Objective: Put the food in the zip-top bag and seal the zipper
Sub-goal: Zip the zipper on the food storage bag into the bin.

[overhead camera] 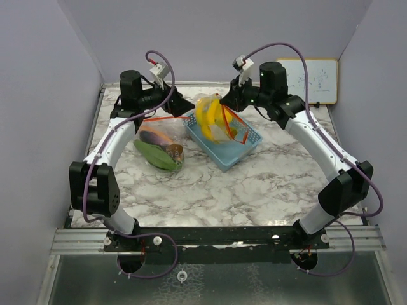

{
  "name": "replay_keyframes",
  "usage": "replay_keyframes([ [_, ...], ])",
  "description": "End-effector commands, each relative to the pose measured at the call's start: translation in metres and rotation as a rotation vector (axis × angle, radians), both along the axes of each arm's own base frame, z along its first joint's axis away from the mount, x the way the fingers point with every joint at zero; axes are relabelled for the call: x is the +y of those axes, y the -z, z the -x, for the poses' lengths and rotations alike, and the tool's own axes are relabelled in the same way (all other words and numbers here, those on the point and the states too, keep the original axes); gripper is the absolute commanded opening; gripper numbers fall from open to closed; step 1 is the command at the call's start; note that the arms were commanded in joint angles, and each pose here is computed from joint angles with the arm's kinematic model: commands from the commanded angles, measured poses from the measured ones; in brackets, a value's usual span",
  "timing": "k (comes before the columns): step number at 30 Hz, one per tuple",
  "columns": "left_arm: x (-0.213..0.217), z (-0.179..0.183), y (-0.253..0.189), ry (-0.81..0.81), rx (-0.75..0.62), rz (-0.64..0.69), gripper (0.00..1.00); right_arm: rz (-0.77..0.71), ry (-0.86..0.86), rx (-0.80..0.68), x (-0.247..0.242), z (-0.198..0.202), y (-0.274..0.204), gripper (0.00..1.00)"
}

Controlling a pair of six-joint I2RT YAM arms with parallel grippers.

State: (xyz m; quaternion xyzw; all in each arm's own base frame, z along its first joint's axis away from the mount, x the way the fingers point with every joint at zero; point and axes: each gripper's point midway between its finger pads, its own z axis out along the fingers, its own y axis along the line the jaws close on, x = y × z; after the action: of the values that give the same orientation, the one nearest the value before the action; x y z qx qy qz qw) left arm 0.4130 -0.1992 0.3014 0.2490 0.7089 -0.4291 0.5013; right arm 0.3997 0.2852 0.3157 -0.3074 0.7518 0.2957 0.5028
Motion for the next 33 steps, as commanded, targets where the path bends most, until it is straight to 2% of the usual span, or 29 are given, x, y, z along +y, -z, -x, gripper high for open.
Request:
replay_keyframes([
  [1, -0.021, 0.006, 0.001, 0.217, -0.170, -0.004, 0.99, -0.042, -0.199, -0.077, 0.012, 0.033, -0.024, 0.03],
  [4, -0.036, 0.013, -0.027, 0.301, -0.240, 0.052, 0.99, -0.032, -0.208, -0.079, 0.012, 0.032, -0.021, 0.03],
  [8, -0.060, 0.023, -0.037, 0.375, -0.271, 0.055, 0.99, -0.027, -0.236, -0.056, 0.017, 0.027, -0.010, 0.03],
  [16, -0.088, 0.049, -0.009, 0.468, -0.257, 0.027, 0.98, -0.029, -0.279, -0.029, 0.021, 0.030, 0.002, 0.03],
  [20, -0.089, 0.057, 0.009, 0.470, -0.232, 0.015, 0.89, -0.027, -0.288, -0.033, 0.019, 0.034, 0.002, 0.03],
  [25, -0.084, 0.057, 0.028, 0.443, -0.225, -0.025, 0.82, -0.024, -0.309, -0.039, 0.017, 0.041, 0.003, 0.03],
  [29, -0.089, 0.053, 0.024, 0.437, -0.227, -0.001, 0.56, -0.025, -0.325, -0.036, 0.016, 0.048, 0.005, 0.03],
  [33, -0.092, 0.050, 0.017, 0.425, -0.226, 0.009, 0.55, -0.022, -0.326, -0.035, 0.015, 0.050, 0.006, 0.03],
])
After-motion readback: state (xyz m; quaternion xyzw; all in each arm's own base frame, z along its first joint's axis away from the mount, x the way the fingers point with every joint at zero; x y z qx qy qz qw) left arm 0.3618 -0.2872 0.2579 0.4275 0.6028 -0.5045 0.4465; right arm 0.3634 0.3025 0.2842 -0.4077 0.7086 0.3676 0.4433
